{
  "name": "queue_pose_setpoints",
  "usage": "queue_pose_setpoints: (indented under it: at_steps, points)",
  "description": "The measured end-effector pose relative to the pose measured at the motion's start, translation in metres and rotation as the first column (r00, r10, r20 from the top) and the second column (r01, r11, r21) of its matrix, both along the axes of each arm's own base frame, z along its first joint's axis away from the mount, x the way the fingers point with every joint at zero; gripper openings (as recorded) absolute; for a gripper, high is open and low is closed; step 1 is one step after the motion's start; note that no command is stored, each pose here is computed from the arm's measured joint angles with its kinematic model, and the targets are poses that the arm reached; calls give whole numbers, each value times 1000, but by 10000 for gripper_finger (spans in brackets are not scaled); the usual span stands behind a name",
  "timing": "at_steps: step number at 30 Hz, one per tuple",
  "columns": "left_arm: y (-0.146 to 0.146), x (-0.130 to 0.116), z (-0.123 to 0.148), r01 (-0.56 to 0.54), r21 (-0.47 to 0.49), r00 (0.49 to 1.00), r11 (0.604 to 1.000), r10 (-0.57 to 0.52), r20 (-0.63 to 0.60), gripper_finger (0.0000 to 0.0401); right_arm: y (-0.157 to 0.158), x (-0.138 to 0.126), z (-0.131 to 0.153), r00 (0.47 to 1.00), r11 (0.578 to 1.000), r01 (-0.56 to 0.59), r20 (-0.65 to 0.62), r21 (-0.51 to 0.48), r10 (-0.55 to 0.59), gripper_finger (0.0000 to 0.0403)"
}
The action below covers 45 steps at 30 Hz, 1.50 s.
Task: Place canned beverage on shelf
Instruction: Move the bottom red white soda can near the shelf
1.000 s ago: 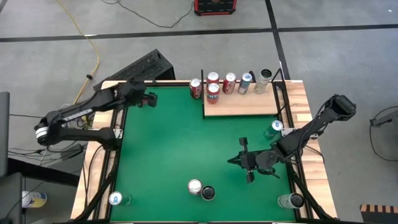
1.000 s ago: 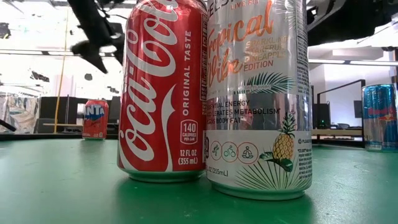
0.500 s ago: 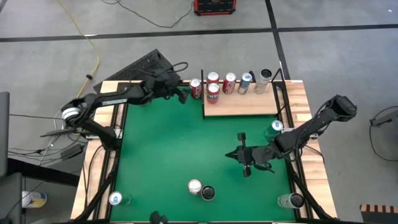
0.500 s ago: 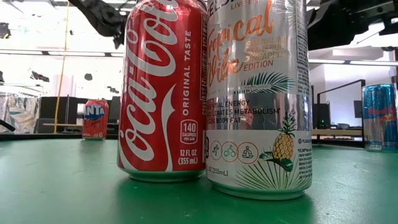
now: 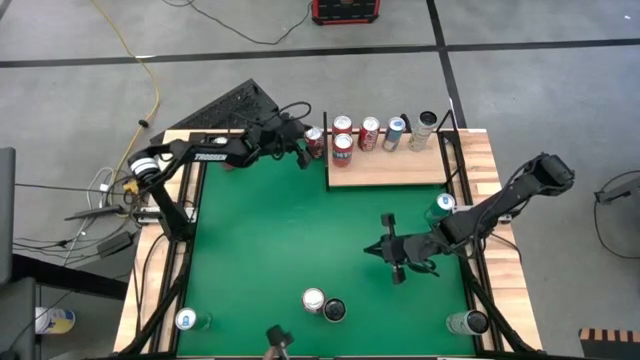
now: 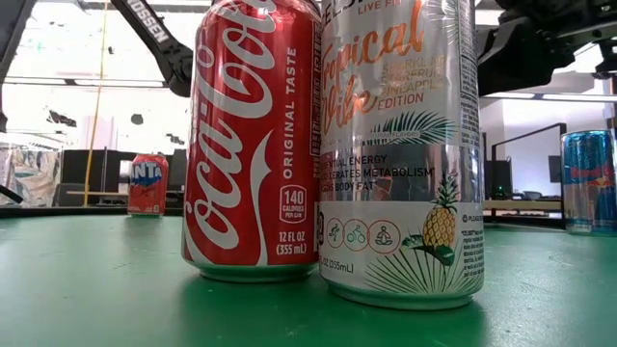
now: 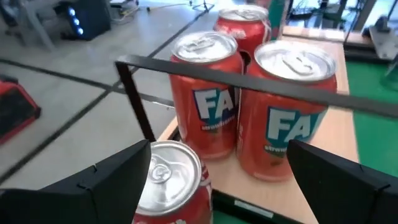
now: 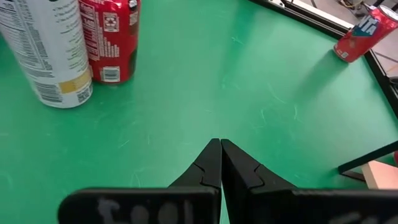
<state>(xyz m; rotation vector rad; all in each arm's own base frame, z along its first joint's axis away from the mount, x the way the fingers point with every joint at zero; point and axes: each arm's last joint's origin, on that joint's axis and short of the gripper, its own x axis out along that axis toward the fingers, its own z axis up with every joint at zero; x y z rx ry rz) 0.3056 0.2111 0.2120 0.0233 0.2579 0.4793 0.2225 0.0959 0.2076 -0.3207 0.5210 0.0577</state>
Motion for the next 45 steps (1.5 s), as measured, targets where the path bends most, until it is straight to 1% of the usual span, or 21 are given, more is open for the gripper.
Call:
queue_pose_setpoints:
  at_steps: [6,8,12,15,17,18,20,23,25,27,29,32,35,38,41,45]
  points:
    - [5,4,-11,-26,86,998,996,31,-61,361,-4,2,0,1000,1000,14,-1,4,-14,27]
    - [7,2,-12,-30,93,996,995,38,-77,361,-5,2,0,1000,1000,3,-7,15,-3,27]
    - [10,1,-10,-55,104,996,993,63,-69,361,-9,5,0,1000,1000,0,-10,31,0,27]
    - [11,0,-11,-63,84,995,994,68,-67,361,-13,6,0,1000,999,7,-11,39,-6,27]
    - [9,-2,-11,-47,26,996,999,49,-73,361,-15,5,-4,1000,999,7,-12,43,-7,27]
    - [7,-3,-9,-26,-5,997,1000,26,-73,361,-16,5,-6,1000,999,10,-16,41,-9,27]
    - [1,-8,5,18,-35,998,999,-20,-55,361,-19,3,-11,1000,999,17,-16,41,-16,27]
    - [-15,-22,38,38,-43,999,998,-39,-28,361,-22,4,-12,999,998,32,-7,46,-31,27]
    - [-32,-34,62,61,-41,998,997,-62,-24,361,-24,5,-12,999,998,42,-5,53,-42,27]
    - [-55,-47,85,133,-54,991,990,-134,-8,361,-24,5,-12,999,996,51,-4,68,-51,27]
    - [-84,-56,102,247,-87,969,965,-247,7,361,-23,5,-11,999,996,48,8,76,-48,27]
    - [-133,-62,113,395,-136,916,909,-401,-19,361,-20,6,-7,998,995,32,49,93,-37,27]
    - [-184,-59,116,503,-136,859,853,-512,-33,361,-16,8,-2,995,994,7,101,112,-19,27]
    - [-233,-52,113,586,-98,804,804,-592,-55,361,-11,9,4,991,992,-12,130,125,-4,27]
    - [-276,-44,102,634,-69,765,770,-638,-85,361,-3,10,12,987,989,-42,157,139,20,27]
    - [-323,-31,86,685,-76,724,725,-689,-46,361,9,5,14,985,986,-92,161,141,69,27]
